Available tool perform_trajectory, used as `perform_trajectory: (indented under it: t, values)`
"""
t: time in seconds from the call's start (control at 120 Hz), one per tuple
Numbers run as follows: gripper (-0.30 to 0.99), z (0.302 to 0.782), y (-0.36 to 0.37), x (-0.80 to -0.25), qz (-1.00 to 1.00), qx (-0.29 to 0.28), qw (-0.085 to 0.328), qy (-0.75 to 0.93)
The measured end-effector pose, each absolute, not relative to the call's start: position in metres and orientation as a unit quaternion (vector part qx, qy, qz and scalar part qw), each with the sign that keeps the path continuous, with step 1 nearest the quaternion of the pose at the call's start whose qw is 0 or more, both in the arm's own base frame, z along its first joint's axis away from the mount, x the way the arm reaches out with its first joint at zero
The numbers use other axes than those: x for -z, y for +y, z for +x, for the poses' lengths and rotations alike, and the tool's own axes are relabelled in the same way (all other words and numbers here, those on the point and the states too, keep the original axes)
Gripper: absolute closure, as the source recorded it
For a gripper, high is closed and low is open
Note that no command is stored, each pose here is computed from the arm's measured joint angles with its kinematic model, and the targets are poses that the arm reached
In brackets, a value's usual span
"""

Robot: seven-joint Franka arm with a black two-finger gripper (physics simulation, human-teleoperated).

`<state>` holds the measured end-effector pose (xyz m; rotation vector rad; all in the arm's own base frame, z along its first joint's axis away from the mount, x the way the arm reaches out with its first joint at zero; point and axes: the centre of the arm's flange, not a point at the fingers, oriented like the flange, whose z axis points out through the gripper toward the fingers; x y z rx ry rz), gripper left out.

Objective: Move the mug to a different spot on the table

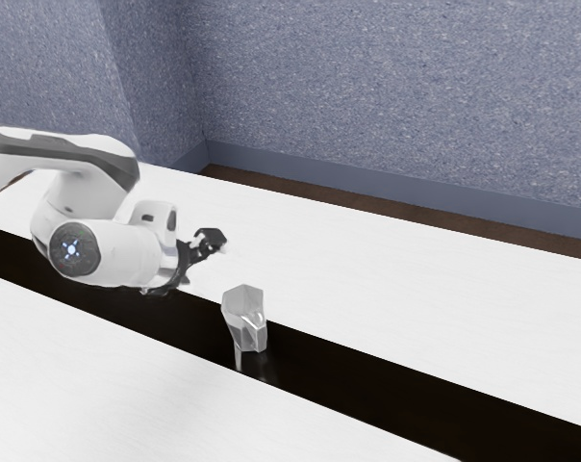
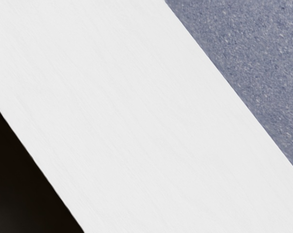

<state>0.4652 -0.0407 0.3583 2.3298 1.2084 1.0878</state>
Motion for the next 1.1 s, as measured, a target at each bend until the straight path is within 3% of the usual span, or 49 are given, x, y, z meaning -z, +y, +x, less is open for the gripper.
perform_trajectory:
  t: [0.233, 0.425, 0.733, 0.95, 1.1]
  values:
    - [0.0, 0.521, 0.031, -0.404, 0.837, -0.435, 0.106, 0.315]
    - [0.0, 0.554, 0.082, -0.441, 0.871, -0.466, 0.034, 0.151]
    - [0.0, 0.545, 0.086, -0.456, 0.891, -0.453, -0.027, -0.005]
    - [0.0, 0.555, 0.062, -0.492, 0.871, -0.477, -0.065, -0.102]
    - [0.0, 0.552, 0.037, -0.483, 0.874, -0.462, -0.067, -0.133]
